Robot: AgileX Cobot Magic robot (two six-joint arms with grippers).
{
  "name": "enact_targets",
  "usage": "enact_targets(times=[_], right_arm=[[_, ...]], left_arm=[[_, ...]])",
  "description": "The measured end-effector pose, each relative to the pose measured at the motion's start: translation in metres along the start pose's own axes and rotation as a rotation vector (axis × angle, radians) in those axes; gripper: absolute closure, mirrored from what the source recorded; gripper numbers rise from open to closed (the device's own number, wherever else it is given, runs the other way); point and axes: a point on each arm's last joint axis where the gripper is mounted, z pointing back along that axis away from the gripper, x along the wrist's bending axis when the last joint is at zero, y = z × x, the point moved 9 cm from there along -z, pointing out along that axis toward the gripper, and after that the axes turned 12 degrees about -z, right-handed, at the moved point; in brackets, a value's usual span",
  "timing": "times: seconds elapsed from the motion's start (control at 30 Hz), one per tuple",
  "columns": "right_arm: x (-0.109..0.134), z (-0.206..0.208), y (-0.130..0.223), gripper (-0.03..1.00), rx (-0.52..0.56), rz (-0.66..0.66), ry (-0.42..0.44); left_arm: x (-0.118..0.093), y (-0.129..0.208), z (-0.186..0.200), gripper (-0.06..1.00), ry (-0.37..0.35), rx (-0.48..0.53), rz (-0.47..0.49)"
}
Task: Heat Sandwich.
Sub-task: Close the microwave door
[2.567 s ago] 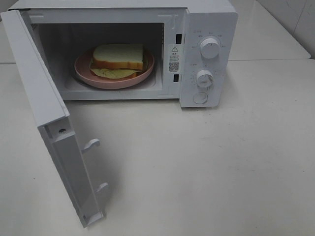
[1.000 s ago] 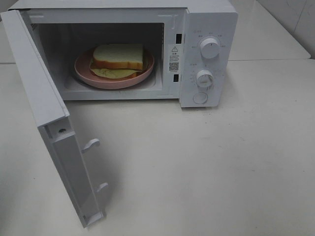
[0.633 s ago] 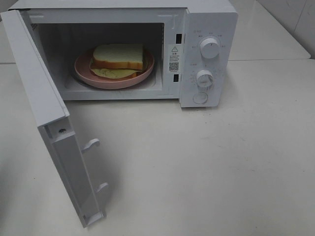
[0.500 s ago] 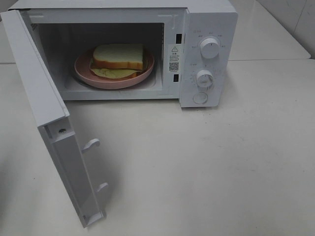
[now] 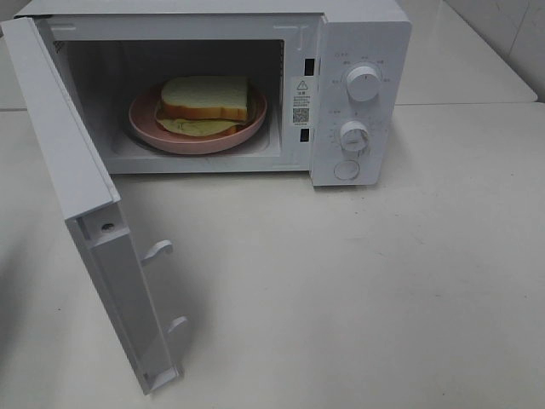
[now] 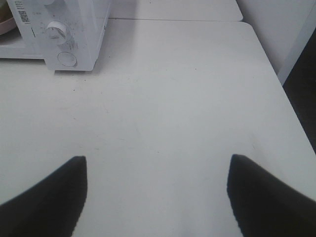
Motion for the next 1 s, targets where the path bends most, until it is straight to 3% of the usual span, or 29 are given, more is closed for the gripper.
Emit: enact_targets(times=[0.2, 0.5, 0.63, 0.87, 1.0], right_arm=[[0.000, 0.000, 0.000, 0.21, 0.000, 0.000, 0.000], [0.000, 0.000, 0.000, 0.21, 0.000, 0.000, 0.000], [0.000, 0.000, 0.000, 0.21, 0.000, 0.000, 0.000], [0.000, 0.000, 0.000, 0.21, 0.000, 0.000, 0.000], [0.000, 0.000, 0.000, 0.21, 0.000, 0.000, 0.000]], left_arm=[[-0.011, 0.007, -0.023, 0.94, 0.053, 0.005, -0.016], [-0.055, 0.010, -0.045, 0.94, 0.278, -0.071, -0.052], [-0.065, 0.011, -0.054, 0.94, 0.332, -0.086, -0.028], [-0.072, 0.017, -0.067, 0.94, 0.362, -0.070, 0.014], [-0.090, 0.015, -0.071, 0.94, 0.413, -0.078, 0.011]])
